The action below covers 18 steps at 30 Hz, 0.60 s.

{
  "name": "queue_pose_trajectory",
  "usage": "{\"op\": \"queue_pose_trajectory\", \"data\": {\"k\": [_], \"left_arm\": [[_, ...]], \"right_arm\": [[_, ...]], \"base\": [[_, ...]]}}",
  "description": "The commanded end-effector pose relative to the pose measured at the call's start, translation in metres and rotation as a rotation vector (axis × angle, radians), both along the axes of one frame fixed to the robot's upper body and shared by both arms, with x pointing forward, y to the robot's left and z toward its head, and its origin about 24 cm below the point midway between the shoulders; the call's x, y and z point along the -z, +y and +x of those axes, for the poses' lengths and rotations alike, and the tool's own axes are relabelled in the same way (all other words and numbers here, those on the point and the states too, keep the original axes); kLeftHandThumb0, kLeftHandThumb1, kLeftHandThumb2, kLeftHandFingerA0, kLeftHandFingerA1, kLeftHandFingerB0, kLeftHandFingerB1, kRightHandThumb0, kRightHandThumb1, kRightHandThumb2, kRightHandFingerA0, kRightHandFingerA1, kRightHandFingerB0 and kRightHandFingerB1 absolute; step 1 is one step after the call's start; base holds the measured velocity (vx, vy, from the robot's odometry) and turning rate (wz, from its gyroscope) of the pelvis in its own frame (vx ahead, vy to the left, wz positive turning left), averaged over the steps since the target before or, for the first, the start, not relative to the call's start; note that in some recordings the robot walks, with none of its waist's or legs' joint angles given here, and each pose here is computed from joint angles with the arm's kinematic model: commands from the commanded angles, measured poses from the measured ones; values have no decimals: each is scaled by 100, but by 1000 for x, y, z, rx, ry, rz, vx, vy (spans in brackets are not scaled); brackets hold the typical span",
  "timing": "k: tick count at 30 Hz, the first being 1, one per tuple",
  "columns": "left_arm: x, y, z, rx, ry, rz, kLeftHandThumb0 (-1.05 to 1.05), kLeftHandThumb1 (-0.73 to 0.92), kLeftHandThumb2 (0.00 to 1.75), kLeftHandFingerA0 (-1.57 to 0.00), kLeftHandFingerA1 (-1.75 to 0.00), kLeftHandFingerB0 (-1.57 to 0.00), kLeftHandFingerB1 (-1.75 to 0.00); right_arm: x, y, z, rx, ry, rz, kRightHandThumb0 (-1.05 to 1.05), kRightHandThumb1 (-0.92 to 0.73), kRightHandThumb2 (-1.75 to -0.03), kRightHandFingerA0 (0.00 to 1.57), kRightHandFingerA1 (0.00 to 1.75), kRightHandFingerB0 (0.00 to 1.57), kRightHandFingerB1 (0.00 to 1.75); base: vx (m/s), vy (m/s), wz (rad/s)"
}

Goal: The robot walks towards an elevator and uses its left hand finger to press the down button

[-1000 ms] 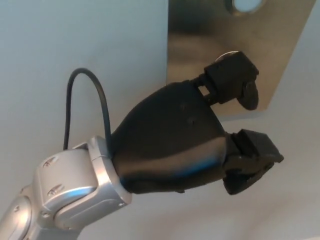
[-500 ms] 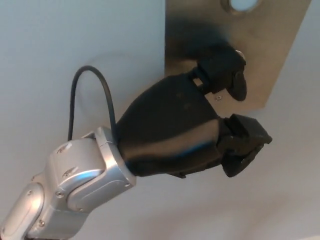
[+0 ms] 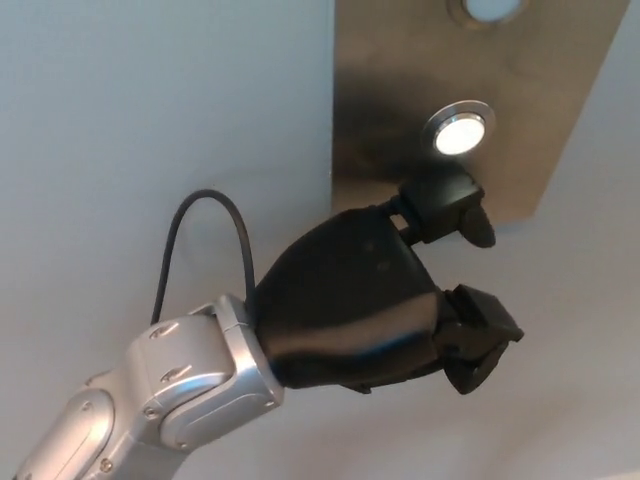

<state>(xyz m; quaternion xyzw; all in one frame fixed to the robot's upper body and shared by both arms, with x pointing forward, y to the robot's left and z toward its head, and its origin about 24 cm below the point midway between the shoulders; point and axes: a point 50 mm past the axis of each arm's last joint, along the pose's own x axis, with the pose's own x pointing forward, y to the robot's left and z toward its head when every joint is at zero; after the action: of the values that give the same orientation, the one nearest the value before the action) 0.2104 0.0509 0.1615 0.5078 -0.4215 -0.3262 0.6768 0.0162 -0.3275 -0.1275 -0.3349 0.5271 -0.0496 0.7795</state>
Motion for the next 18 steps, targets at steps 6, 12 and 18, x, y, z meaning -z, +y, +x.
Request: {"op": "queue_pose_trajectory", "data": {"k": [6,12,18], "left_arm": [[6,27,31,-106,-384,110,-13,54,71,-89,-172,-93,-117],[-16,29,35,-130,-490,53,-16,56,75,-86,-175,-88,-124],[0,0,-31,46,-385,-55,-26,47,63,-96,-159,-94,-86]], "right_arm": [[-3,-4,0,-2,-13,-15,-39,-57,-57,59,42,52,37],[-2,-3,-1,0,-14,-11,-40,-56,-58,58,42,51,37],[-2,-2,-3,-23,-2,-2,-45,-47,-79,56,56,43,49]], "base": [[0,0,0],[0,0,0],[0,0,0]]}}
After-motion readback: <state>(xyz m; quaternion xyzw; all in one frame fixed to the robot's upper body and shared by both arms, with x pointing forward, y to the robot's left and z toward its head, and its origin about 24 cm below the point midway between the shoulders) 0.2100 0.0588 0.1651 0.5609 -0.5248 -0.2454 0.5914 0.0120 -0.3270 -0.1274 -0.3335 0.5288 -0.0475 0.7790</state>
